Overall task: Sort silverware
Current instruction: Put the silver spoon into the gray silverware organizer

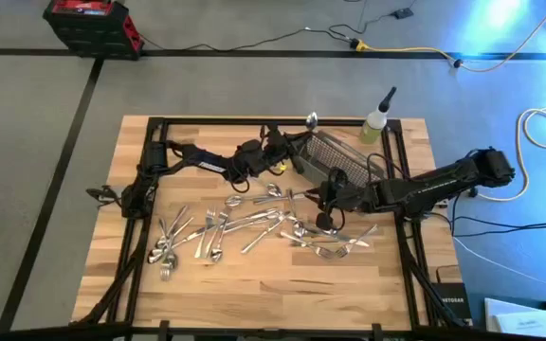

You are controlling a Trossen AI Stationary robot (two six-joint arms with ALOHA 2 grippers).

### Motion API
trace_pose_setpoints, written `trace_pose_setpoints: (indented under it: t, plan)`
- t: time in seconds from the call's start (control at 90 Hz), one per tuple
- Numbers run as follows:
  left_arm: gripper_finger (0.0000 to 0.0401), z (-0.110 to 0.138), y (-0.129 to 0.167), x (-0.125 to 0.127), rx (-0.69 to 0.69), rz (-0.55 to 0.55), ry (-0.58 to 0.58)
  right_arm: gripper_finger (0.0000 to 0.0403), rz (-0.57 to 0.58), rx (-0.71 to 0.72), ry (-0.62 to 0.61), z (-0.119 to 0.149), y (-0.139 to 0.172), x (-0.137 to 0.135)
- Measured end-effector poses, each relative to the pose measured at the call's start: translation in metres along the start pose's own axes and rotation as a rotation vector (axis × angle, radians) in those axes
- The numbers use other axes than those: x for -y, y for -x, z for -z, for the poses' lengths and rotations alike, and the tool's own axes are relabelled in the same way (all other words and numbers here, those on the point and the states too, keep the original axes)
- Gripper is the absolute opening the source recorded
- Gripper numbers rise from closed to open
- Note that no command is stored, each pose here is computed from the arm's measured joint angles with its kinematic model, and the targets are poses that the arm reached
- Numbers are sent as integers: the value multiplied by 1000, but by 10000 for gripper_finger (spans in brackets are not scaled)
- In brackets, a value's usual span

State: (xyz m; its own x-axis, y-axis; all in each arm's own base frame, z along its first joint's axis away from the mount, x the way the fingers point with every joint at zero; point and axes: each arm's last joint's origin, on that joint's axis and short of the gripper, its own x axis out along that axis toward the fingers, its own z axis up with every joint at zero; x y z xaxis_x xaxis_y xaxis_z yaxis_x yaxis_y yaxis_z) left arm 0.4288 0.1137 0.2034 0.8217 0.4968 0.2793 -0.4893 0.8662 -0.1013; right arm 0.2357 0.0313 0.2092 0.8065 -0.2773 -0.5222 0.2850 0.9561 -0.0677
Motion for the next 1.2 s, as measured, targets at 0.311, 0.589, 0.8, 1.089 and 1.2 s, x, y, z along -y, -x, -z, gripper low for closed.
trace_pose_setpoints:
  t: [0.311, 0.589, 0.8, 1.089, 1.2]
  plan:
    - [0, 0, -1, -2, 0, -5, -1, 51, 0, 0, 0, 0, 0, 0]
    - [0, 0, -1, -2, 0, -5, -1, 51, 0, 0, 0, 0, 0, 0]
    - [0, 0, -1, -2, 0, -5, -3, 51, 0, 0, 0, 0, 0, 0]
    - [0, 0, -1, -2, -1, -6, -7, 51, 0, 0, 0, 0, 0, 0]
    - [0, 1, -1, -2, -9, -6, -11, 51, 0, 0, 0, 0, 0, 0]
